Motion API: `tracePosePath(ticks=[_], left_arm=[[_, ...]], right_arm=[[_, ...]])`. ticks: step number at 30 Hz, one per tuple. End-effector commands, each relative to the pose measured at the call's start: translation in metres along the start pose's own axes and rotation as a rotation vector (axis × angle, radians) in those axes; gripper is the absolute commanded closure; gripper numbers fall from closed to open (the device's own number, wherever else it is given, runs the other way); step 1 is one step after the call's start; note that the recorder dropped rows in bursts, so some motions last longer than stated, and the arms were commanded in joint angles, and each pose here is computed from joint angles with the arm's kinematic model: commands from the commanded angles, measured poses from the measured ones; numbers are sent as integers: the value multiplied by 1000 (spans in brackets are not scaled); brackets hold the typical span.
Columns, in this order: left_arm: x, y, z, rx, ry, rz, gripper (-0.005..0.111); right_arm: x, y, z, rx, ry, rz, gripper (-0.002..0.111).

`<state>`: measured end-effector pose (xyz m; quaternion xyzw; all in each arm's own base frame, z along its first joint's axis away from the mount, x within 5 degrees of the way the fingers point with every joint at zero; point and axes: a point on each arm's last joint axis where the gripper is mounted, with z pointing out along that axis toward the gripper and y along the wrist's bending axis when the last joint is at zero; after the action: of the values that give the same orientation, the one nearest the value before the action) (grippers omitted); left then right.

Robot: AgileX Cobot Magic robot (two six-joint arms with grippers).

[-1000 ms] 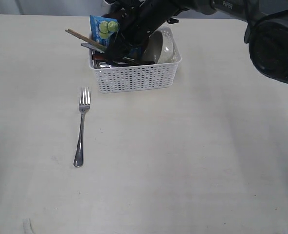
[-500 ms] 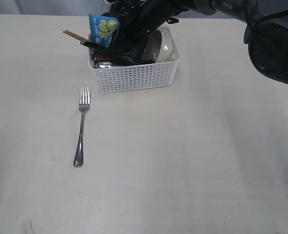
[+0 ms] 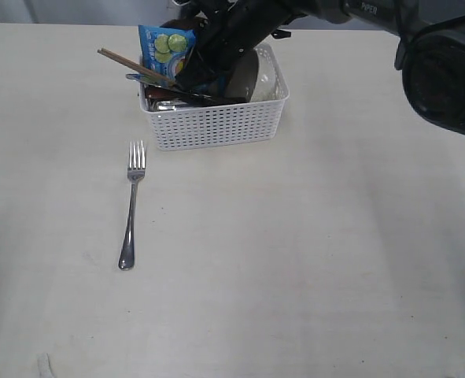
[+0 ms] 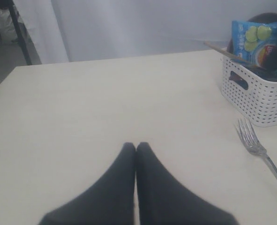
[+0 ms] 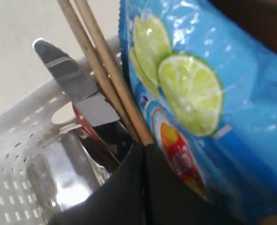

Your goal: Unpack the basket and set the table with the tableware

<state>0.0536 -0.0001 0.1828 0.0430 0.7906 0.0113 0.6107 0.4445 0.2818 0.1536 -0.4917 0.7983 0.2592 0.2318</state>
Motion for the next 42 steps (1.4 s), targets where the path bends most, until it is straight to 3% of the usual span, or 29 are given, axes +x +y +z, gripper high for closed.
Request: tracePosePath(ticks=[1,6,13,21,28,34,42], left_arm=[[1,0,0,5,0,-2,107],[1,0,0,5,0,-2,107],[1,0,0,5,0,-2,107],[1,0,0,5,0,-2,107],[1,0,0,5,0,-2,107],[1,0,0,5,0,-2,107],[1,0,0,5,0,-2,107]], right_arm=[[2,7,-3,-39,41,-12,108],[-7,14,-16,-64,24,-17,103],[-16,20,-24,-58,-2,-35,58],[-24,35,-12,-21,7,-101,60],[-34,43,-1,97,-8,-199,60],[-41,41,4,219,-27,-254,60],[-24,33,20,235,65,-270,60]])
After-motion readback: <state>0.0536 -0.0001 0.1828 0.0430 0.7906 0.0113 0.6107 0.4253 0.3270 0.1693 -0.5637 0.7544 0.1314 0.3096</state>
